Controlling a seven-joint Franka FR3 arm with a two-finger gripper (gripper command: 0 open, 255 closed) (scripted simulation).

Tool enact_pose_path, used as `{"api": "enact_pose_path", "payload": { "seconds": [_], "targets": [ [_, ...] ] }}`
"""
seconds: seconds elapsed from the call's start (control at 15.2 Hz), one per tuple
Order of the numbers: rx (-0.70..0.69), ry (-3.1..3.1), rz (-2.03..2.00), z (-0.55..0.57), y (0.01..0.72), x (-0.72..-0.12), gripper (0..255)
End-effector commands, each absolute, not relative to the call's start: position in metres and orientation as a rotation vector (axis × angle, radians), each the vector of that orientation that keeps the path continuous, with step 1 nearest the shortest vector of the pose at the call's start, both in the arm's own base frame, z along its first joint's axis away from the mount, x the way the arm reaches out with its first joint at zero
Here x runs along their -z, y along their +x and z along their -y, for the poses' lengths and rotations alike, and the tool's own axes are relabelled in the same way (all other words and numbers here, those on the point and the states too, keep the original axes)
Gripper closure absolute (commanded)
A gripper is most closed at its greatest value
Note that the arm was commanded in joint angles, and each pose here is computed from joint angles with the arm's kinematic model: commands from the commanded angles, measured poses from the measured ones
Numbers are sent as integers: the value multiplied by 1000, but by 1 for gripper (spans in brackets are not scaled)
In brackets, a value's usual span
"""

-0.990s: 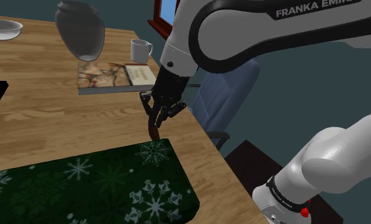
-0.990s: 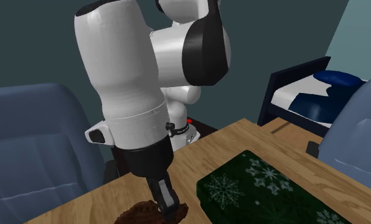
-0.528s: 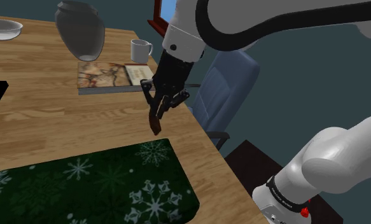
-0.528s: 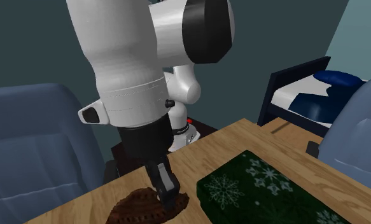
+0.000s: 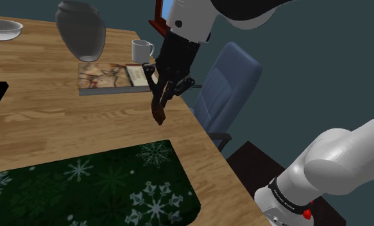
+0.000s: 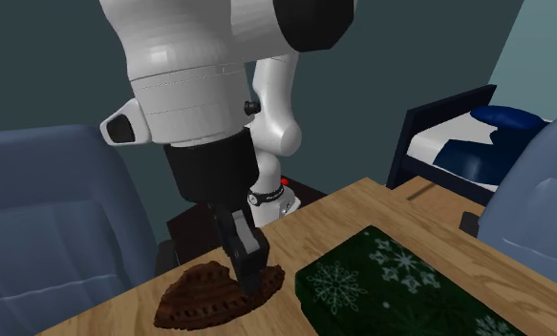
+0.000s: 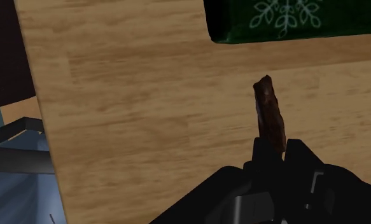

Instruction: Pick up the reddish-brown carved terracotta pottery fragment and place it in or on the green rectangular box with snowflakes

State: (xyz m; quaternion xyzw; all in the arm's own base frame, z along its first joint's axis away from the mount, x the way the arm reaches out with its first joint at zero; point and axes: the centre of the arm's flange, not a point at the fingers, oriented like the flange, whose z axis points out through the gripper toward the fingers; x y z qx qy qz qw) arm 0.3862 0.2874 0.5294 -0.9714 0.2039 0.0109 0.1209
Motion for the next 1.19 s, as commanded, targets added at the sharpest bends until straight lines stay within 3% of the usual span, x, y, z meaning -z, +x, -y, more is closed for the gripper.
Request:
{"api": "enact_pose_path", "payload": {
  "seconds": [0.0, 0.79, 1.12],
  "targets": [
    [-32, -2837, -596, -287, 387, -540, 255],
    [-32, -2837, -596, -287, 387, -599, 255],
    [-32, -2837, -596, -342, 350, -600, 255]
  ]
}}
